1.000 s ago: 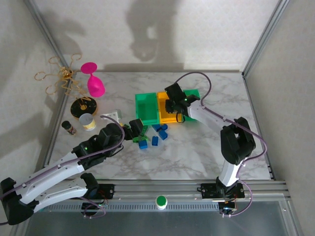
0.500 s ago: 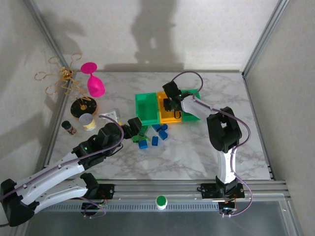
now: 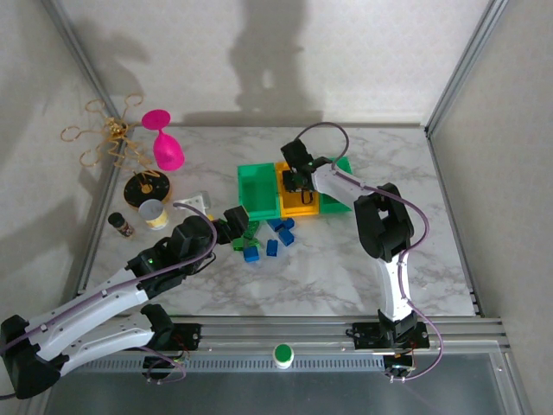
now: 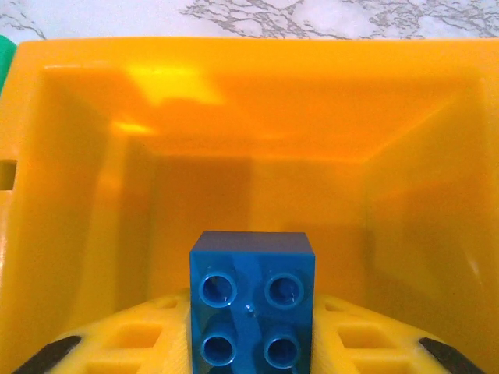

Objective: Sort the legos into containers by color
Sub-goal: Place the lego in the container.

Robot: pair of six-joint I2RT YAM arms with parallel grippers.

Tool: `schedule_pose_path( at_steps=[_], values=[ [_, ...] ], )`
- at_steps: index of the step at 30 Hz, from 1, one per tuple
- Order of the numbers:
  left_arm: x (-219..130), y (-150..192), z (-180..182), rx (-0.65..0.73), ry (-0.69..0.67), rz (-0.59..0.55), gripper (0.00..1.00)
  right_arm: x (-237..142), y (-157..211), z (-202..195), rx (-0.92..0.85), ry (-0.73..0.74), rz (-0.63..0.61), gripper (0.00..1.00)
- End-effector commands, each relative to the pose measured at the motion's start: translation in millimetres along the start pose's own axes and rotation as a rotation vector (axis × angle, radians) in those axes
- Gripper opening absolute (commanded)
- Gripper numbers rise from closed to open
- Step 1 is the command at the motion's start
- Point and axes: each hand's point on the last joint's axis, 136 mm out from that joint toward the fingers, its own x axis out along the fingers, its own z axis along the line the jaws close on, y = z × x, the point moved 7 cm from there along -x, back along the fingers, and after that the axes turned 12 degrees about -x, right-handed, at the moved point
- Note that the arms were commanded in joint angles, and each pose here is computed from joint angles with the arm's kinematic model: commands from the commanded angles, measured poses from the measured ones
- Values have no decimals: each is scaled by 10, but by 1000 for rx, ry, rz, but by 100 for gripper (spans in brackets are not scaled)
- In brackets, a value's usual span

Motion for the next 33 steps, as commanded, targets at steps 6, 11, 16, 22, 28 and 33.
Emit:
schedule_pose_path(
  at_steps=[6,11,16,22,28,33],
  values=[
    [-25,-49,40,-13,-7,-26,100,52,-14,-29,-8,18,19,37],
    [-37,-64,41,-15,-9,-28,100,14,-57,-36,-7,18,6,40],
    [-67,-96,30,-20,-2,-37,100,-50,-104,-23,-9,4,-11,43],
    [-93,-126,14,-20,4,-43,100,-223,-227,-45,-1,7,-50,43],
    [-109,-129,33,-24,-1,-44,100,-611,-363,-92,25,4,-120,43],
    [-135,-103,71,-37,1,-26,100,-950,-263,-42,36,-14,-154,43]
  ],
)
